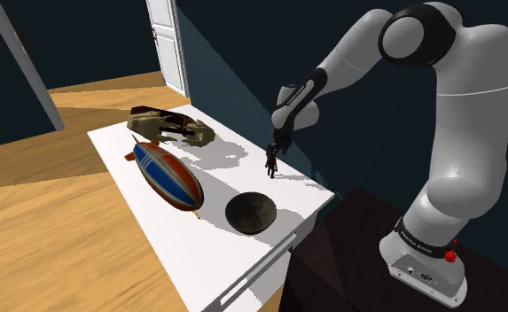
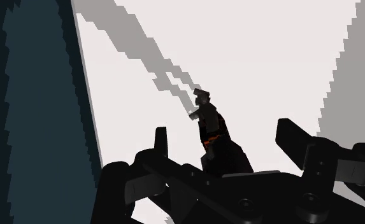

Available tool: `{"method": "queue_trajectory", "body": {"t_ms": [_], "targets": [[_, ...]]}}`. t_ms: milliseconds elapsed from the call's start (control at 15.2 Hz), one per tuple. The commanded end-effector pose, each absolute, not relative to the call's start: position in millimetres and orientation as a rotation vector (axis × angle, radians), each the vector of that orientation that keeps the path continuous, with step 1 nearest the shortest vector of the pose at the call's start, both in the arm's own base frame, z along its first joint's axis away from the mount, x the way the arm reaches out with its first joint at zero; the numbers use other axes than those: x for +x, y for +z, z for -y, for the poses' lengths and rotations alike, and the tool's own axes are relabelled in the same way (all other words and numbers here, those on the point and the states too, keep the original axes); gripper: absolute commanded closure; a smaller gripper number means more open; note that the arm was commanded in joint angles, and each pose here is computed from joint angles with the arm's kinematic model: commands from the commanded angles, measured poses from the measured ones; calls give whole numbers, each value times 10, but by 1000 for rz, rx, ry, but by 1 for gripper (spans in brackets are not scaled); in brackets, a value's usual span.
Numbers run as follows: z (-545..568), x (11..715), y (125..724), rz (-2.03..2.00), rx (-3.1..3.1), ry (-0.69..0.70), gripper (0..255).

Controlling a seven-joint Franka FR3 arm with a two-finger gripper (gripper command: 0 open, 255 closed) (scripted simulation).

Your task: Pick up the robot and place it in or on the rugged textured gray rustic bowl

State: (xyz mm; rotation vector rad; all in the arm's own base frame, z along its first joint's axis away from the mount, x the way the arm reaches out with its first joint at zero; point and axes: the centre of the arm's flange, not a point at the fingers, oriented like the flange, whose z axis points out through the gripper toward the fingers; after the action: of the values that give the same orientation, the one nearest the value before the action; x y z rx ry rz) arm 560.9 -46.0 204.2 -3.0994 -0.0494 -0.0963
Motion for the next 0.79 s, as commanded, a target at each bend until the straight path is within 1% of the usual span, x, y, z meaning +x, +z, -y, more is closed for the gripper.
{"method": "queue_trajectory", "body": {"t_ms": [0,528,594,726], "targets": [[456,5615,1939,49,-3099,-97,0],[454,5617,1909,49,-3099,-97,0],[454,5617,1909,49,-3099,-97,255],[454,5617,1909,49,-3099,-97,255]]}}
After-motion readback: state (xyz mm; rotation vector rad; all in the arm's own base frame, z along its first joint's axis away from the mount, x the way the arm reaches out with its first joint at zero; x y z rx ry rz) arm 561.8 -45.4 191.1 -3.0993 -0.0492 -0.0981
